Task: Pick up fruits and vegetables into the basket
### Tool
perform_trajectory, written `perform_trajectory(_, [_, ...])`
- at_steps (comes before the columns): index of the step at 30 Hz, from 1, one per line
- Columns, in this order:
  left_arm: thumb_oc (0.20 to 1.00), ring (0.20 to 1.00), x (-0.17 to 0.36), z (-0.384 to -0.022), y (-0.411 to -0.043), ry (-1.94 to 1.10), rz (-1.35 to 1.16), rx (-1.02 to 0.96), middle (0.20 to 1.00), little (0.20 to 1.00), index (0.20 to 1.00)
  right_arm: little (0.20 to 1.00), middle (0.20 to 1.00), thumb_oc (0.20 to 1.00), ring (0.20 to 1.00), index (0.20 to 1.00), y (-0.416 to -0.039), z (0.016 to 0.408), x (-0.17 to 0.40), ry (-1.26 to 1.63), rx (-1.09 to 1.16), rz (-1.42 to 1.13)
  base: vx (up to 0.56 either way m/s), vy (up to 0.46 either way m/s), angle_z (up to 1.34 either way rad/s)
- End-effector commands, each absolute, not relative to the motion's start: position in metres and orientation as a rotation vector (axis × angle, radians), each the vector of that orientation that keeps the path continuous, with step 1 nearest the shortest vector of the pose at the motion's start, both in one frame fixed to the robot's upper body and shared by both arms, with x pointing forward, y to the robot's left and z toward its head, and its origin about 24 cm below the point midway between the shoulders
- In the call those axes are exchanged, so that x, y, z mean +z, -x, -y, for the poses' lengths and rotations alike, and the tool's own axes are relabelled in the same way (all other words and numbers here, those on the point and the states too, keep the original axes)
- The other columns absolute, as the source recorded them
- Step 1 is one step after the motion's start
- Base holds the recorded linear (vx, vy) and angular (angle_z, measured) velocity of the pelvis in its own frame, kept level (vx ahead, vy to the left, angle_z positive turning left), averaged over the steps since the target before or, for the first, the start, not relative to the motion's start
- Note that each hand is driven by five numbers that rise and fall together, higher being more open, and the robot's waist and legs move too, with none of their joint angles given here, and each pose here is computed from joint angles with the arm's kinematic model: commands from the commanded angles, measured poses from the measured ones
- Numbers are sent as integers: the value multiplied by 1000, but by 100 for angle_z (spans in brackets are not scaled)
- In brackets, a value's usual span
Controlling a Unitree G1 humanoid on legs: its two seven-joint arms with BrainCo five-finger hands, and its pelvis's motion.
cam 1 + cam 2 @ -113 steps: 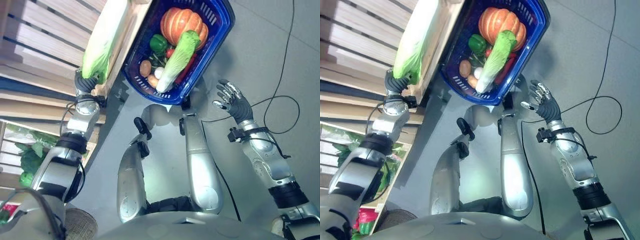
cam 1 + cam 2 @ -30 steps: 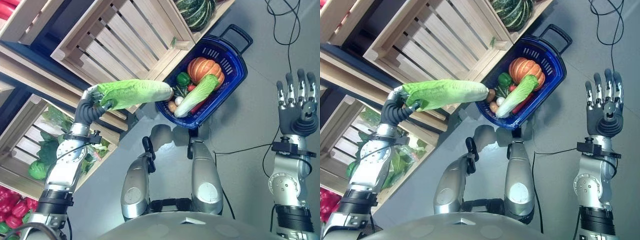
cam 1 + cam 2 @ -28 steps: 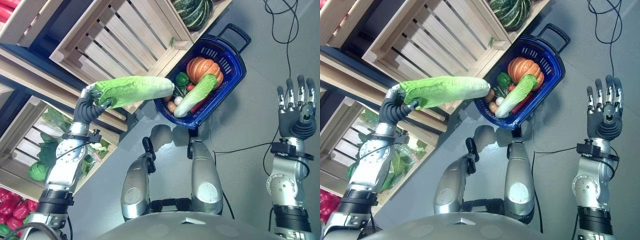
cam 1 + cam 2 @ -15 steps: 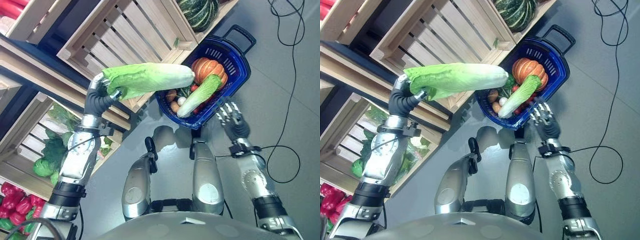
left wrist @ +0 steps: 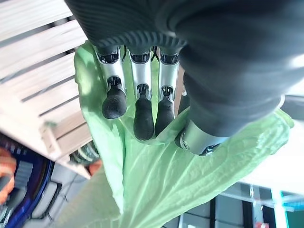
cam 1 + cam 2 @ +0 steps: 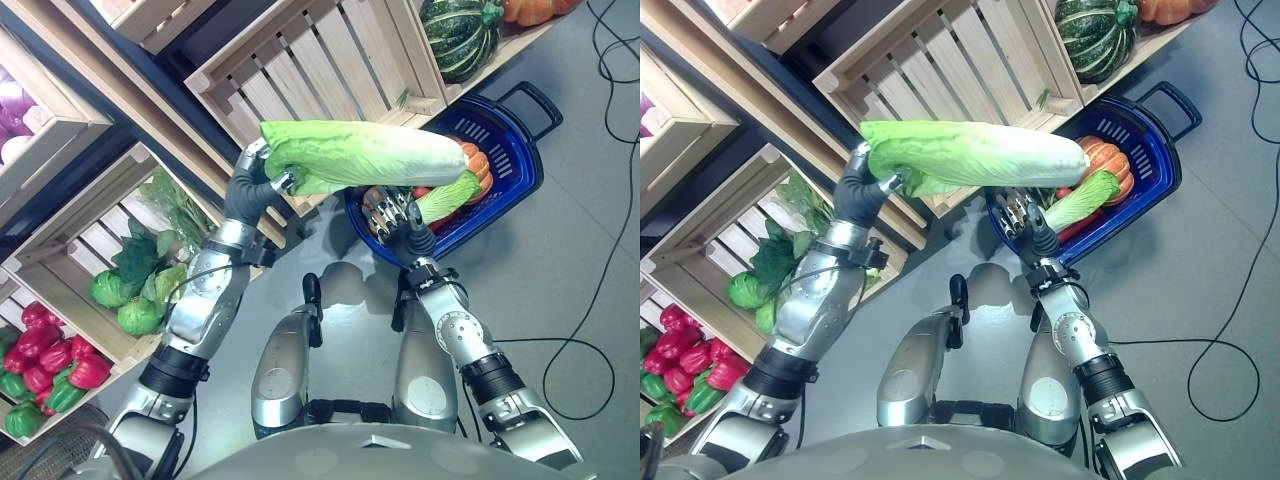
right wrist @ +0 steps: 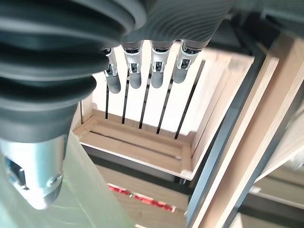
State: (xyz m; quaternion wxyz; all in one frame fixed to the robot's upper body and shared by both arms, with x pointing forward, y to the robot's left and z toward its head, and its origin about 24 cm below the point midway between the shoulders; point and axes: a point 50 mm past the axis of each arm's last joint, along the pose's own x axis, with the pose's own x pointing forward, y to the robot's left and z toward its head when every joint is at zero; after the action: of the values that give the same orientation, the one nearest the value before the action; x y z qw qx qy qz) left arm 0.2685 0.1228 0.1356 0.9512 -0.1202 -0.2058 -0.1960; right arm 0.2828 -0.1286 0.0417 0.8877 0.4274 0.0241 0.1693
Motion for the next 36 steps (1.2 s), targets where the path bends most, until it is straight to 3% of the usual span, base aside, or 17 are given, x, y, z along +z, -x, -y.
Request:
perform_trajectory(1, [200,200,163,-113,-258,368,538,-457,200,200,200,1000,1000,1000,1000,1000,-286,100,58,-1028,391,20,12,-55,1])
perform_trajectory(17, [200,200,151,-102,-260,295,491,-399,200,200,200,1000,1000,1000,1000,1000,-291,80,118,-1171,497,261,15,-48,5])
perform_trajectory(36, [200,200,134,-116,-266,169,364,-343,200,200,200,1000,1000,1000,1000,1000,-268,102,193,-745,542,659,-2,-3,-1])
